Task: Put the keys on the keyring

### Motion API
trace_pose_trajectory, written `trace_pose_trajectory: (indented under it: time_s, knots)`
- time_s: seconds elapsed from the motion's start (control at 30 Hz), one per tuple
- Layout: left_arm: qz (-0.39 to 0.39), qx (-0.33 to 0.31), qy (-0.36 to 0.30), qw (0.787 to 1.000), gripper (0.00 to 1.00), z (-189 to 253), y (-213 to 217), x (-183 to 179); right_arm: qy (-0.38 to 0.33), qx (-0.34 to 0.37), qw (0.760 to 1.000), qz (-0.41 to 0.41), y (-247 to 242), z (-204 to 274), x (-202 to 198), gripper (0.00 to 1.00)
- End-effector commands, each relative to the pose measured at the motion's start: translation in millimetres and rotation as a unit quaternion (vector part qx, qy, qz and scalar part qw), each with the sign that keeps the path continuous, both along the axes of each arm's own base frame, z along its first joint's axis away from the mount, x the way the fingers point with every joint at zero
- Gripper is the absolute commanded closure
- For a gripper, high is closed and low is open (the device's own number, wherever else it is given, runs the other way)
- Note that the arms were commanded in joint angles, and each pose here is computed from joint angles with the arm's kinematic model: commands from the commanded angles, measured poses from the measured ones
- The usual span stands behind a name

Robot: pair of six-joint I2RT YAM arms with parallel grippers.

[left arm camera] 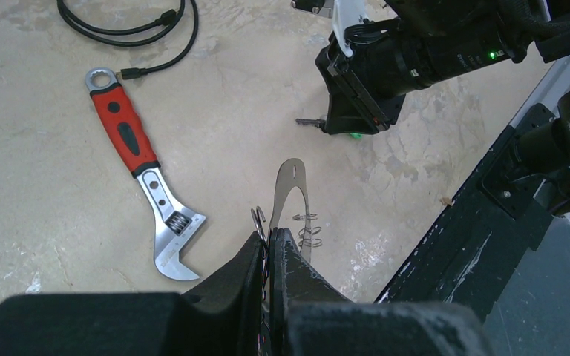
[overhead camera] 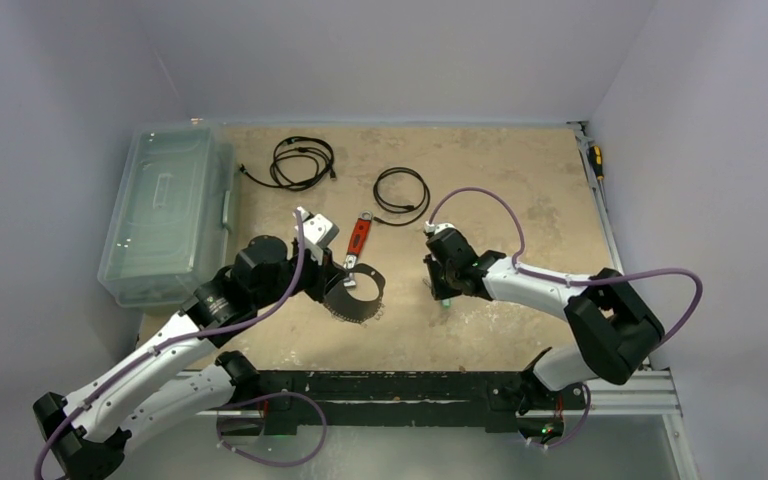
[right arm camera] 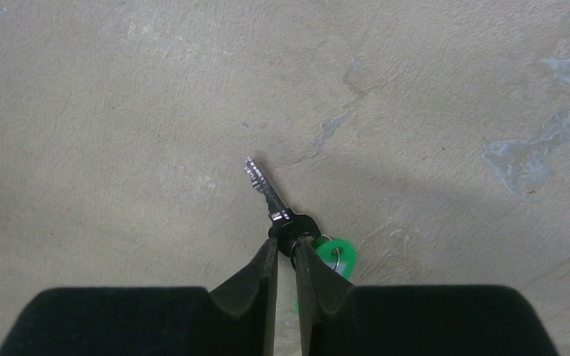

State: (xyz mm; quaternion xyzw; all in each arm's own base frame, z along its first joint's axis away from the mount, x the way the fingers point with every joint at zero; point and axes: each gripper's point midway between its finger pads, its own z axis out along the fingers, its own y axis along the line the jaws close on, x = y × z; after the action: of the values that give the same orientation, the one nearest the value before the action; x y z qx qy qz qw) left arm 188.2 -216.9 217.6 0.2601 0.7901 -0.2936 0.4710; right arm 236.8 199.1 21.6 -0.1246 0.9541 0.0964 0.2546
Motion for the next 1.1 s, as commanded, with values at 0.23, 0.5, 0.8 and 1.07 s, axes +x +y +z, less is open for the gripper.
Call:
trace_pose_trajectory:
  time_s: [0.23,0.5,0.8,1.07]
  knots:
    - [-0.016,-0.036,-0.040,0.998,1.00,28,-6,-1,-0.017,0.004,1.000,-0.014,2,15,5,1.00]
    - [-0.048,-0.051,-0.045,0.997,1.00,35,-11,-11,-0.041,0.064,0.997,0.001,19,39,7,1.00]
    - [-0.048,-0.053,-0.050,0.996,1.00,39,-9,-12,-0.073,0.185,0.979,0.047,51,84,-2,1.00]
    - [-0.052,-0.052,-0.049,0.996,1.00,39,-9,-13,-0.056,0.255,0.961,0.087,70,91,-20,1.00]
